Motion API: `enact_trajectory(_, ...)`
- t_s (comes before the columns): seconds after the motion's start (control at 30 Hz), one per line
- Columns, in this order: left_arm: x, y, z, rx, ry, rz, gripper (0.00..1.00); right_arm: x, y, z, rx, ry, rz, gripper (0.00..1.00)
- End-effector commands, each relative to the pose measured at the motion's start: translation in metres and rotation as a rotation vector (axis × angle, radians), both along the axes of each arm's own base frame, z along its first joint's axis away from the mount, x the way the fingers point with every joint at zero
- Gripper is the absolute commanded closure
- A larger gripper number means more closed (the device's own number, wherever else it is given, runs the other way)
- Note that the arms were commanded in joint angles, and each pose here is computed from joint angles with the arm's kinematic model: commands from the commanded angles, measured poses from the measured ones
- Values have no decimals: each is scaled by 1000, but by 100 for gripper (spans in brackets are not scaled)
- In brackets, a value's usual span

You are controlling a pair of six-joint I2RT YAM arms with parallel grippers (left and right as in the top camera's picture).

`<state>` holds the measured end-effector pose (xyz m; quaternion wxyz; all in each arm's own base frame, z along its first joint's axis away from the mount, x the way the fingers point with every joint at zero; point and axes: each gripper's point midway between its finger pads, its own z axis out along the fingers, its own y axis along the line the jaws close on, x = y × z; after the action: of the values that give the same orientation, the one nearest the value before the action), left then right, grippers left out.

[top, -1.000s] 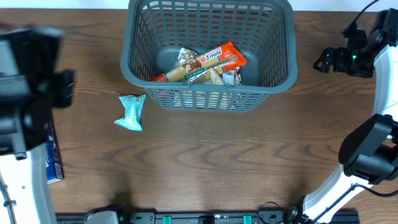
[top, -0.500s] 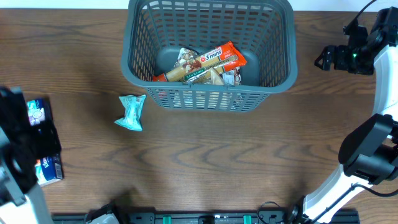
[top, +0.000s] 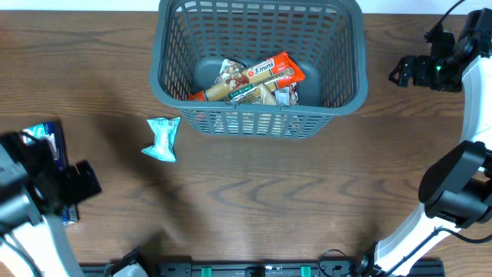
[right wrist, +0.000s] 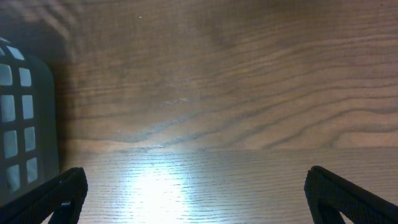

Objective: Pack container
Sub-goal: 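Move the left gripper to the blue tissue box and grasp it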

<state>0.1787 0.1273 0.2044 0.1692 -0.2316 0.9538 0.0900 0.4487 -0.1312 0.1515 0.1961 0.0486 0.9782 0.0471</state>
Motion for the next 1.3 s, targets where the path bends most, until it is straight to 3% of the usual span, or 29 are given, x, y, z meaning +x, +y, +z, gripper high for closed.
enact_trajectory(0.0, 7, 16, -24, -73, 62, 61, 2, 2, 5, -2, 3, 1, 24, 1)
enact_trajectory(0.23, 12, 46, -91, -275, 229, 107, 1, 1, 5, -3, 2, 2, 27, 1)
enact_trajectory(0.4, 17, 60, -121, -322, 270, 133, 2, 1, 5, -3, 3, 2, 26, 1)
enact_trajectory(0.7, 34, 79, -114, -232, 231, -7, 1, -1, 6, -3, 7, 12, 26, 1)
enact_trajectory(0.93, 36, 90, -112, -137, 269, -244, 1, -4, 7, -5, 12, 26, 26, 1)
enact_trajectory(1.27, 50, 128, -106, 32, 246, -208, 1, -6, 8, -5, 18, 35, 19, 1)
